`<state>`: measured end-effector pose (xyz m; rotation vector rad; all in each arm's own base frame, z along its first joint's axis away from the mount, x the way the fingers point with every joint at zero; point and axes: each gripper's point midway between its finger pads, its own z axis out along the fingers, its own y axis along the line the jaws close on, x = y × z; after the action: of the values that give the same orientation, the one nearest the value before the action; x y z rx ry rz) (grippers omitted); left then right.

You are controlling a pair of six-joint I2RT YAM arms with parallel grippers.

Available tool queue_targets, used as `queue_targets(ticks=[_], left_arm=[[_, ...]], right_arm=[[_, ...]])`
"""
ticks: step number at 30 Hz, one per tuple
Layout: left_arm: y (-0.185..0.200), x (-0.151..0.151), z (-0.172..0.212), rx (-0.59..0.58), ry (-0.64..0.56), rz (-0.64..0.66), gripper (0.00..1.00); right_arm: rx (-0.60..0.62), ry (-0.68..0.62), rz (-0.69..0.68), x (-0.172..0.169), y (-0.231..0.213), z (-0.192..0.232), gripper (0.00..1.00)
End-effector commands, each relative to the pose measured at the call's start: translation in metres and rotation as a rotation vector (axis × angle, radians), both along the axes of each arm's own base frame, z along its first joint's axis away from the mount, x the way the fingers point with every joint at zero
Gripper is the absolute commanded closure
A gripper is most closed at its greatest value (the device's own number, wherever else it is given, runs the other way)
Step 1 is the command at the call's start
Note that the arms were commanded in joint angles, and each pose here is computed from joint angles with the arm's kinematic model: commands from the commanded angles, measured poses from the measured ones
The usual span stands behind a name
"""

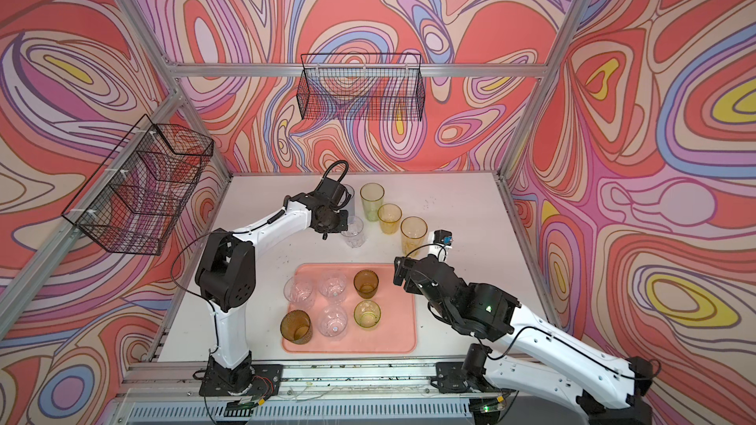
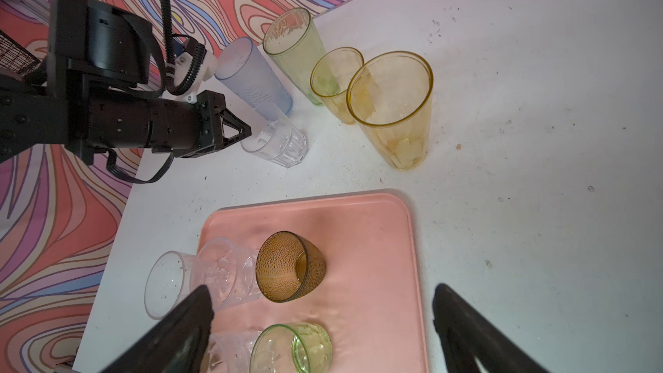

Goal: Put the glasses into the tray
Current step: 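Lower the left gripper and close it on the small clear glass rim, then lift the clear glass with the left gripper while the right gripper nears the tray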

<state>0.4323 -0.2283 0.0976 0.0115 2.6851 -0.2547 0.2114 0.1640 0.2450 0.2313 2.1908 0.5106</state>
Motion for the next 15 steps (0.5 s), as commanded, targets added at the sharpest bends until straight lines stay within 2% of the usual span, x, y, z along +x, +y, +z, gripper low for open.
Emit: queue_targets(ticks=[1, 10, 15], left_arm=[[0.003, -0.004, 0.022, -0.021, -0.037, 0.007, 1.0], [0.007, -0.014, 0.035, -0.056, -0.074, 0.01, 1.0], [0.009, -0.022, 0.041, -0.082, -0.098, 0.007, 1.0]], right_arm=[[-0.02, -0.009, -0.007, 0.003, -0.001, 0.0, 0.01], [-0.011, 0.004, 0.008, 0.003, 0.006, -0.008, 0.02], [0.086, -0.021, 0.09, 0.002, 0.027, -0.006, 0.01]])
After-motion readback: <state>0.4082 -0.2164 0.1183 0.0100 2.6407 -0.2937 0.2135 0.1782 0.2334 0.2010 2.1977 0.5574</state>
